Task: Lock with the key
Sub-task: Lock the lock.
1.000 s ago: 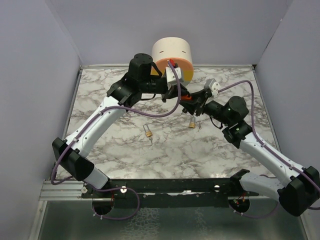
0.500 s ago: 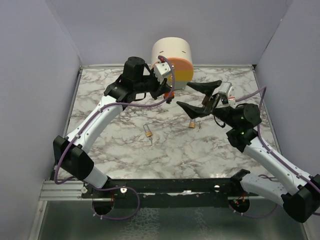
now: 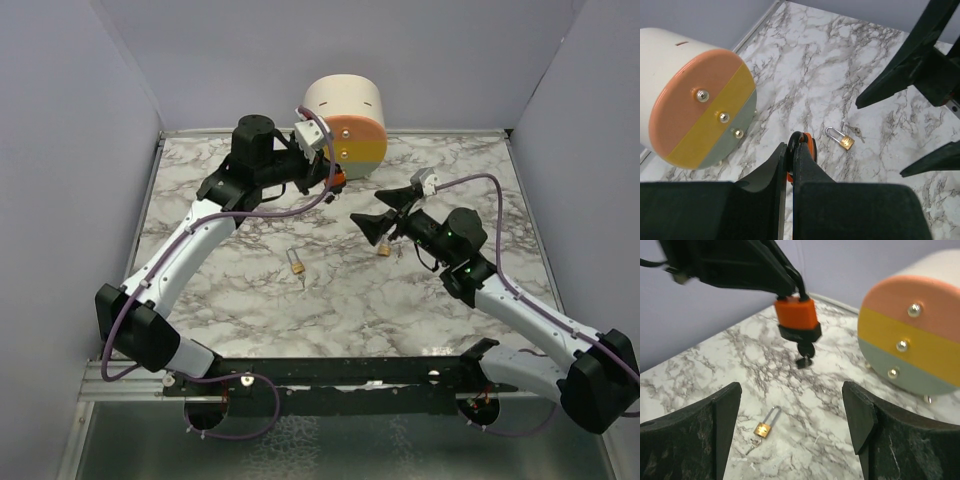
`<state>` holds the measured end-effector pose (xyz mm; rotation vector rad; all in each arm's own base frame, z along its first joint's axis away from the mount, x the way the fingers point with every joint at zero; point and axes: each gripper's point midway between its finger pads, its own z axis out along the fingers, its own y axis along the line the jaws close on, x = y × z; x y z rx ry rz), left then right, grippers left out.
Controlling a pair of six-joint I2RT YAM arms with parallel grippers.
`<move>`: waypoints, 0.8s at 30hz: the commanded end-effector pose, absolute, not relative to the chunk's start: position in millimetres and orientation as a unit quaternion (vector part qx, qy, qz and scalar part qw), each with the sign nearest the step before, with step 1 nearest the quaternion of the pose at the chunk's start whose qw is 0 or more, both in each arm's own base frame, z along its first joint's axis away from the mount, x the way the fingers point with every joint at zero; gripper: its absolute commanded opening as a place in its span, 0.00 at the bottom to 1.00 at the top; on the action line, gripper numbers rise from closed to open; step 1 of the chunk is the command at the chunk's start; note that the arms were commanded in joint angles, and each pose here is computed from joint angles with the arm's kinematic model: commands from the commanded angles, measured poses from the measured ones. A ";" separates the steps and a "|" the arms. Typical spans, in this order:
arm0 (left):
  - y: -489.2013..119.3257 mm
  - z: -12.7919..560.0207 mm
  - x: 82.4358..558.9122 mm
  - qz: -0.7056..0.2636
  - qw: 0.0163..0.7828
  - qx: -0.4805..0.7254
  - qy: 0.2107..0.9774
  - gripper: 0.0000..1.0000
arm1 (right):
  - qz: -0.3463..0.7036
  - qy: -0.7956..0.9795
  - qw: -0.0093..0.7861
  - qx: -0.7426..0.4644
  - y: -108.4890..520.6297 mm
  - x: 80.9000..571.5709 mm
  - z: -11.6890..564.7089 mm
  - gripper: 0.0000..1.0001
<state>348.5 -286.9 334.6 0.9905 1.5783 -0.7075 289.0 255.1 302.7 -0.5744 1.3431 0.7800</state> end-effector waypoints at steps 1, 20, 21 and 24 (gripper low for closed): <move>-292.4 365.1 329.7 -0.334 0.569 0.436 0.613 0.00 | 0.331 0.649 0.655 -0.200 244.8 300.7 282.5 0.83; -307.3 368.0 250.2 -0.464 0.500 0.540 0.493 0.00 | 0.425 0.562 0.654 -0.276 259.4 243.5 258.5 0.82; -306.9 368.3 247.8 -0.466 0.499 0.542 0.490 0.00 | 0.426 0.559 0.655 -0.277 259.3 242.8 260.2 0.82; -306.0 372.7 239.6 -0.474 0.496 0.552 0.474 0.00 | 0.425 0.548 0.666 -0.276 257.4 241.8 265.8 0.76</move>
